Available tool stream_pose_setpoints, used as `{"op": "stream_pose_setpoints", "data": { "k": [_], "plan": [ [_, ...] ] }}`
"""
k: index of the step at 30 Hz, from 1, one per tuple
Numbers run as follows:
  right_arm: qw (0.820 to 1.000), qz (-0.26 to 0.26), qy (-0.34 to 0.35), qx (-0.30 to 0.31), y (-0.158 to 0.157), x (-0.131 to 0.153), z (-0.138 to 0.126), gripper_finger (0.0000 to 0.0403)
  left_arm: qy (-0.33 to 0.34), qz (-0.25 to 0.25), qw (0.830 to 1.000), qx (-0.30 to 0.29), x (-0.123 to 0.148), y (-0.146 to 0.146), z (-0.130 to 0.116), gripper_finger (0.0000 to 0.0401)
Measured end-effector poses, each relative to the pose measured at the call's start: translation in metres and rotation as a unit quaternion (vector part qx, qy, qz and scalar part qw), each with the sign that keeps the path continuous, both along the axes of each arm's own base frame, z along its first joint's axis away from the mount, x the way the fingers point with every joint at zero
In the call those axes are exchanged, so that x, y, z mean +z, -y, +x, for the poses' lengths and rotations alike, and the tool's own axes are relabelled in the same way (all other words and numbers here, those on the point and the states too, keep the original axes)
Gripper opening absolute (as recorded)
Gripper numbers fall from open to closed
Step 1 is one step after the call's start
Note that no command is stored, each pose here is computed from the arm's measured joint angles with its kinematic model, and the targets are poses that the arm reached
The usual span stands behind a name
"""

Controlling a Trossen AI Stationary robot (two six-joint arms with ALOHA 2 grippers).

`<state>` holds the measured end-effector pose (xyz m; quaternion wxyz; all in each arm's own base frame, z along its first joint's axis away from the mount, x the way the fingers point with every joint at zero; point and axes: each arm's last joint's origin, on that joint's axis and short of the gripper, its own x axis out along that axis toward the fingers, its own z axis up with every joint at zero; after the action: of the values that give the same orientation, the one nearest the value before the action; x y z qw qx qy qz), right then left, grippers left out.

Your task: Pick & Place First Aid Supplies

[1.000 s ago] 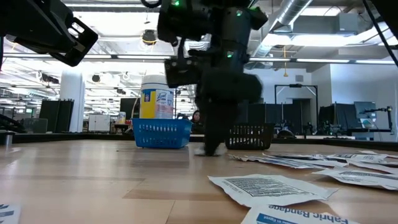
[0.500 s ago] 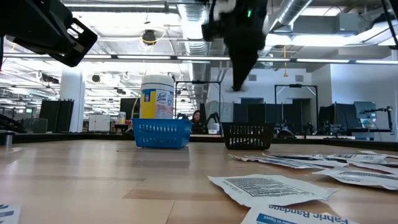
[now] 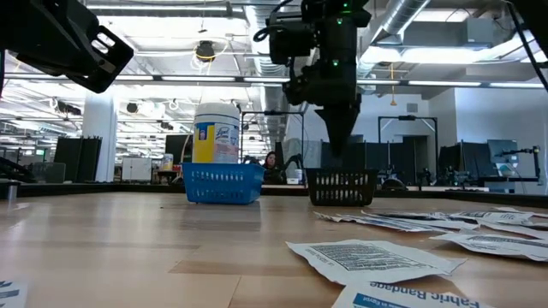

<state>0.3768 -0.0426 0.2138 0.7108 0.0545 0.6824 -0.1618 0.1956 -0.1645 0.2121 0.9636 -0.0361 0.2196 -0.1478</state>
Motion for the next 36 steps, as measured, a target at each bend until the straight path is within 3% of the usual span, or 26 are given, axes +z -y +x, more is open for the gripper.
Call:
{"op": "stream_pose_setpoints", "data": {
  "k": [6, 14, 23, 27, 31, 34, 36],
  "plan": [
    [1.000, 0.007, -0.001, 0.009, -0.027, 0.003, -0.001, 0.0108, 0.000, 0.000, 1.000, 0.000, 0.000, 0.000, 0.000, 0.0049],
    [0.990, 0.099, -0.015, 0.094, -0.106, 0.001, -0.008, 0.0107, 0.004, 0.010, 1.000, -0.004, 0.000, 0.000, 0.000, 0.0049],
    [0.985, 0.124, -0.089, 0.081, -0.145, -0.043, -0.045, 0.0107, 0.005, 0.015, 1.000, -0.007, 0.000, 0.000, 0.000, 0.0049],
    [0.983, 0.138, -0.068, 0.098, -0.148, -0.049, -0.054, 0.0107, 0.006, 0.017, 1.000, -0.008, 0.000, 0.000, 0.000, 0.0049],
    [0.980, 0.146, -0.016, 0.133, -0.145, -0.033, -0.067, 0.0107, 0.008, 0.025, 1.000, -0.012, 0.000, 0.000, 0.000, 0.0049],
    [0.977, 0.142, 0.051, 0.152, -0.140, -0.017, -0.082, 0.0107, 0.008, 0.026, 1.000, -0.012, 0.000, 0.000, 0.000, 0.0049],
    [0.974, 0.110, 0.100, 0.171, -0.136, -0.013, -0.095, 0.0107, 0.006, 0.027, 1.000, -0.011, 0.000, 0.000, 0.000, 0.0049]
  ]
}}
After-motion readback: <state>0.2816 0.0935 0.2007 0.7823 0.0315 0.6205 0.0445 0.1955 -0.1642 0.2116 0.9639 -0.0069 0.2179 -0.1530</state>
